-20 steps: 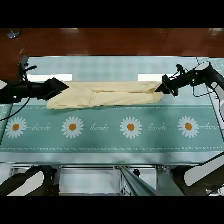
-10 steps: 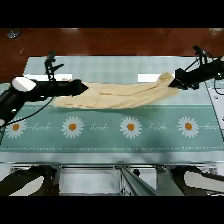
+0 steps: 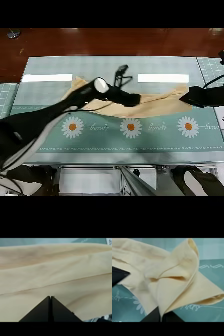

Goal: Fold the shirts.

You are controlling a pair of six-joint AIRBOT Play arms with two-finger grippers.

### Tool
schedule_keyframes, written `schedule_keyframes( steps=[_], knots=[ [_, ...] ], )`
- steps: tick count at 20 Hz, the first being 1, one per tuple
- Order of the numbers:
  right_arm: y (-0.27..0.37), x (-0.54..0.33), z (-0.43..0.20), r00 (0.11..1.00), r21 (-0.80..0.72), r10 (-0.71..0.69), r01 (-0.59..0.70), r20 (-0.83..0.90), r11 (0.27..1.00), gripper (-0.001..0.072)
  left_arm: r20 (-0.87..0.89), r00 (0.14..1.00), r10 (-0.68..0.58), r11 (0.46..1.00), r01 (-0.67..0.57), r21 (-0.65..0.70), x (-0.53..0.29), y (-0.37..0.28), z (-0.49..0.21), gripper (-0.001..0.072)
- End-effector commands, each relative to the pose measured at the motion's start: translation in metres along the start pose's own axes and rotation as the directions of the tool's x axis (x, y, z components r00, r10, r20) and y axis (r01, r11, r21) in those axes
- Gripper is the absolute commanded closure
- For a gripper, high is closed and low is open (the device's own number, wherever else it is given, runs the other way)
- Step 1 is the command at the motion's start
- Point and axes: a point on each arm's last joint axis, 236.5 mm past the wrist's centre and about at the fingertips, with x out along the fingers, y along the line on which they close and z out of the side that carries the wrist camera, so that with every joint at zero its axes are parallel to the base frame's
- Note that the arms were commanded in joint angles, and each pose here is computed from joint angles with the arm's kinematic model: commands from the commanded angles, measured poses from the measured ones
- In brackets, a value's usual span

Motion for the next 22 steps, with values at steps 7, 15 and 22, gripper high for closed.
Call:
schedule_keyframes(
  steps=[7,15,22],
  knots=[
    [0.023,-0.014,-0.004,0.996,-0.015,0.072,-0.072,0.05,0.997,0.0682,-0.354,0.93,-0.097,0.995,0.1,-0.01,0.071,-0.054,-0.085,0.0688],
    [0.1,0.011,0.012,0.983,-0.152,0.182,-0.18,0.001,0.972,0.0682,-0.107,0.992,0.059,0.997,-0.064,-0.041,-0.14,0.054,0.063,0.0688],
    [0.227,0.114,0.03,0.944,-0.293,0.259,-0.311,-0.204,0.904,0.0682,0.342,0.857,0.385,0.923,-0.35,-0.16,-0.355,0.11,0.018,0.0687]
  ],
)
